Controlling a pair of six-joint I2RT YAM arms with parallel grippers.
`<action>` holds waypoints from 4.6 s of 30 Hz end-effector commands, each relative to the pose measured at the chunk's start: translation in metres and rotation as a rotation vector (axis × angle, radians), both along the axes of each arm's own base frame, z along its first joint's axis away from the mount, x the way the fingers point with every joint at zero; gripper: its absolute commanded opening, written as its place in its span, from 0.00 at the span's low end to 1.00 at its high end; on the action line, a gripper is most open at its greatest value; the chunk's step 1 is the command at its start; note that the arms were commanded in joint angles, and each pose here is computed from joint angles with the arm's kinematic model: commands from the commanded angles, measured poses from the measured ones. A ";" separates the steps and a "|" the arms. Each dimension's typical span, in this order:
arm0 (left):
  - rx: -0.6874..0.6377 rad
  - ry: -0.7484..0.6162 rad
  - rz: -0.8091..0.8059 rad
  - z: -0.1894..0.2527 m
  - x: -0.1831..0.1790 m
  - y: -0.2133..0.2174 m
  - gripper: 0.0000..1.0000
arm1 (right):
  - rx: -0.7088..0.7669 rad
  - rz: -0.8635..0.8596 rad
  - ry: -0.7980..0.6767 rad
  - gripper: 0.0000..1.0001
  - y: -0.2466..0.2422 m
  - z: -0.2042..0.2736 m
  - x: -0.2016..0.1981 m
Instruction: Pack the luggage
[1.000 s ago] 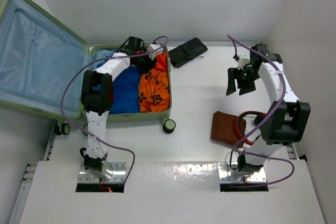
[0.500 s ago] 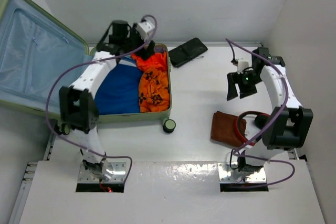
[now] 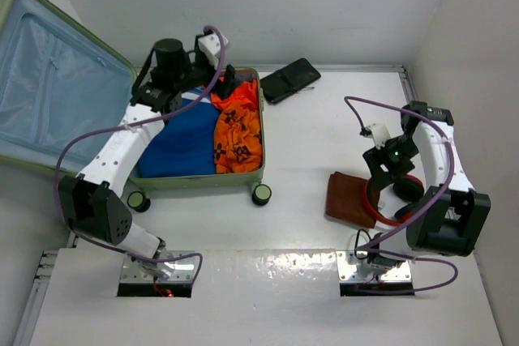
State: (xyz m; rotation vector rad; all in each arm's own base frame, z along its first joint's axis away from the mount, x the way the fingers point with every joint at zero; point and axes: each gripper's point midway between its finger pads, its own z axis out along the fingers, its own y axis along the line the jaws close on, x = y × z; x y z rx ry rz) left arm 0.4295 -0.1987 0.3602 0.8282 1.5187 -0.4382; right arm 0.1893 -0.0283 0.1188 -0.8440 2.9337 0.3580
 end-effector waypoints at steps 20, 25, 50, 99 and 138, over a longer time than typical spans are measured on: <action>-0.011 0.066 0.252 -0.017 -0.002 0.044 0.87 | -0.036 -0.280 0.115 0.63 0.034 -0.080 0.000; -0.006 0.063 0.286 -0.017 0.001 0.050 0.87 | -0.102 -0.298 0.081 0.55 0.031 -0.094 -0.010; -0.095 0.071 0.455 -0.002 -0.011 0.107 0.87 | 0.082 0.410 -0.727 0.00 0.195 0.126 0.157; -0.298 0.223 0.411 -0.033 -0.030 0.124 0.83 | 0.311 0.988 -1.090 0.65 0.415 0.153 0.200; -0.223 0.177 0.586 -0.041 -0.051 0.163 0.83 | -0.286 -0.646 -0.001 0.55 0.115 -0.140 0.020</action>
